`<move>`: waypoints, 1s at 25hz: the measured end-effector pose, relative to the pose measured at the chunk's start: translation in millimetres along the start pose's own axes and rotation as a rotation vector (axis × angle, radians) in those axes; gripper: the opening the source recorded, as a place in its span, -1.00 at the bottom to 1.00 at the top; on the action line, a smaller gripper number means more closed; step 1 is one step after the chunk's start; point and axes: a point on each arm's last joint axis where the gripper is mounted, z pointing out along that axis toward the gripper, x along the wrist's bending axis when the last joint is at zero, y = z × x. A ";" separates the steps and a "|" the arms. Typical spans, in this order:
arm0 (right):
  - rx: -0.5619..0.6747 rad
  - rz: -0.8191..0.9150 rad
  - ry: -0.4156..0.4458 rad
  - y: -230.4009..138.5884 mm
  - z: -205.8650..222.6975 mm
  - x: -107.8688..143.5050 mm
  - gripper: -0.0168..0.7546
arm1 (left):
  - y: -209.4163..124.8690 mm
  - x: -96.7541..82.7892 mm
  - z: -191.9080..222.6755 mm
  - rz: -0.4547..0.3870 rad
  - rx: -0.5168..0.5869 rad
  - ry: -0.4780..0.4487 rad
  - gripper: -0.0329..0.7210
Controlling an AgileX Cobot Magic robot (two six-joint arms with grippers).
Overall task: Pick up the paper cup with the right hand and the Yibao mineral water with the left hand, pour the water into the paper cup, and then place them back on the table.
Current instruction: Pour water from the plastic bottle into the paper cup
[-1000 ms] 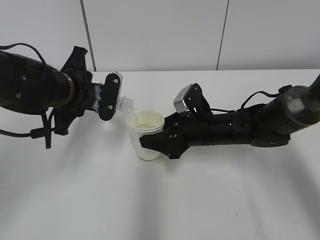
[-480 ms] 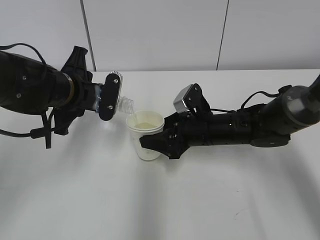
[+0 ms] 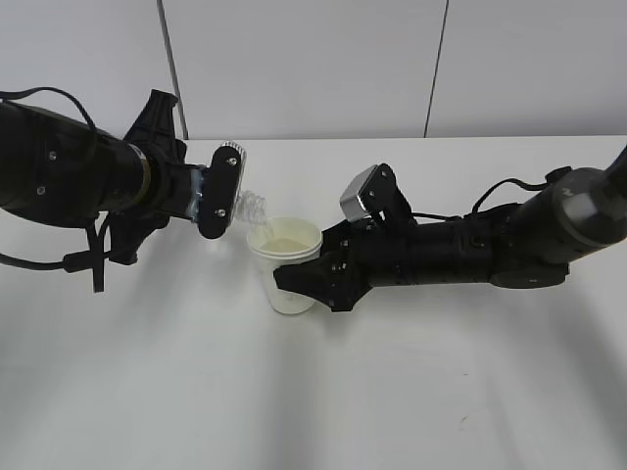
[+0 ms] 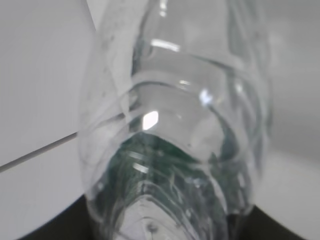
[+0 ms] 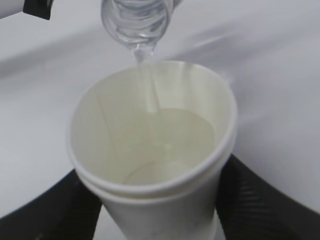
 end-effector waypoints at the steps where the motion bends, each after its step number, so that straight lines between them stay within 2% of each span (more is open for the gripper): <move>1: 0.000 0.000 0.000 0.0 0.0 0.0 0.37 | 0.0 0.0 0.0 0.000 0.000 0.000 -0.09; 7: 0.002 0.000 -0.001 -0.1 0.0 -0.1 0.37 | -0.3 0.2 -0.1 -0.003 0.007 0.002 -0.09; 10: 0.002 0.000 -0.001 -0.1 0.0 -0.1 0.37 | -0.5 0.2 -0.1 -0.041 0.007 0.002 -0.09; 15: 0.002 0.000 -0.001 -0.1 0.0 -0.1 0.37 | -0.5 0.4 -0.1 -0.186 0.008 0.004 -0.09; 21: 0.000 0.002 -0.004 0.0 0.0 -0.3 0.37 | 6.4 0.3 -2.8 -0.305 -0.006 0.004 -0.09; 25: -0.010 0.014 -0.015 0.9 0.0 -1.4 0.37 | 9.8 -0.5 -4.1 -0.471 -0.011 -0.007 -0.09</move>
